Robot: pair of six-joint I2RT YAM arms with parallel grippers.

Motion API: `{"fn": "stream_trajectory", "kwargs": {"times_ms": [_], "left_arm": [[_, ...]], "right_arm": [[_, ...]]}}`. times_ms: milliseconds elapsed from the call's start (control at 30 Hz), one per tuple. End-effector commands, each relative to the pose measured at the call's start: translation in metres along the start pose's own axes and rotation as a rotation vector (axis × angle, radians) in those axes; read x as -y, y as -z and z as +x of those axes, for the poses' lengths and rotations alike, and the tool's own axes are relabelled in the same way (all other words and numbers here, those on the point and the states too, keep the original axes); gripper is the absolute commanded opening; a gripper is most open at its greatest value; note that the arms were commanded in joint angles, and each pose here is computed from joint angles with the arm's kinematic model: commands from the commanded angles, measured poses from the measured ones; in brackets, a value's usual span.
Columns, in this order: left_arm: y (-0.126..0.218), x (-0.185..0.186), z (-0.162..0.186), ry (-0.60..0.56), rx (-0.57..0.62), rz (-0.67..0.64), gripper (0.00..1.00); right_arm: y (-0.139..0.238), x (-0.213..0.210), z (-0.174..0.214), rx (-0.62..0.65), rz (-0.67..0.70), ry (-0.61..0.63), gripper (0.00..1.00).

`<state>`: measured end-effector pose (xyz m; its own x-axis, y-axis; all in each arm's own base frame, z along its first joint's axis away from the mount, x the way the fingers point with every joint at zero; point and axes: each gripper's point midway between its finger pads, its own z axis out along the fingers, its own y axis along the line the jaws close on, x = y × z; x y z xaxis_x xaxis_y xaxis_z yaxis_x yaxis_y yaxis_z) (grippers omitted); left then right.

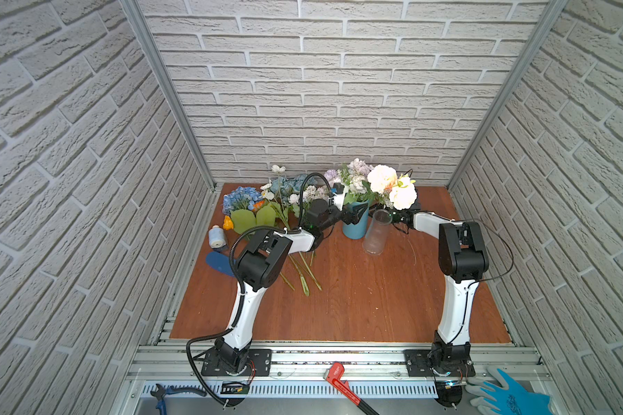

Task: Arrange the flowers into the vase

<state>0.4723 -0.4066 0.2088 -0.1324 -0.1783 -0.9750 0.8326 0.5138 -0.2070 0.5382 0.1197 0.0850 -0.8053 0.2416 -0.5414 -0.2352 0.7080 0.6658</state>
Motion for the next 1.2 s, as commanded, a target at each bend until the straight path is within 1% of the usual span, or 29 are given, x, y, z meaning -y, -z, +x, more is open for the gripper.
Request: {"fn": "stream_trajectory", "kwargs": {"times_ms": [0, 100, 167, 300, 367, 567, 667, 800, 933, 1100, 1167], "left_arm": [[-0.005, 0.001, -0.004, -0.011, 0.031, 0.013, 0.90], [-0.009, 0.002, -0.006, -0.018, 0.036, 0.013, 0.86], [-0.012, 0.001, -0.008, -0.018, 0.041, 0.014, 0.81], [-0.013, 0.002, -0.008, -0.033, 0.045, 0.008, 0.63], [-0.010, 0.001, -0.008, -0.044, 0.043, -0.001, 0.56], [-0.001, 0.010, -0.008, -0.106, 0.026, -0.008, 0.56], [0.008, 0.018, -0.009, -0.143, 0.020, -0.014, 0.56], [0.024, 0.022, -0.012, -0.174, 0.024, -0.048, 0.56], [0.038, 0.022, -0.014, -0.186, 0.030, -0.083, 0.56], [0.052, 0.030, -0.021, -0.209, 0.049, -0.102, 0.56], [0.054, 0.034, -0.027, -0.232, 0.058, -0.107, 0.54]], "right_arm": [[-0.005, -0.015, 0.003, -0.029, -0.044, 0.044, 0.49], [-0.003, -0.017, 0.004, -0.035, -0.042, 0.050, 0.49], [-0.002, -0.017, 0.003, -0.035, -0.040, 0.052, 0.49], [0.002, -0.021, 0.000, -0.031, -0.033, 0.064, 0.49], [0.007, -0.023, -0.004, -0.021, -0.024, 0.071, 0.49], [0.021, -0.027, -0.018, 0.023, -0.003, 0.082, 0.51], [0.032, -0.024, -0.028, 0.060, 0.028, 0.080, 0.52], [0.059, -0.013, -0.045, 0.134, 0.095, 0.067, 0.55], [0.097, -0.014, -0.066, 0.228, 0.148, 0.071, 0.57], [0.130, -0.023, -0.074, 0.297, 0.198, 0.101, 0.57], [0.138, -0.030, -0.075, 0.312, 0.203, 0.116, 0.57]]}}
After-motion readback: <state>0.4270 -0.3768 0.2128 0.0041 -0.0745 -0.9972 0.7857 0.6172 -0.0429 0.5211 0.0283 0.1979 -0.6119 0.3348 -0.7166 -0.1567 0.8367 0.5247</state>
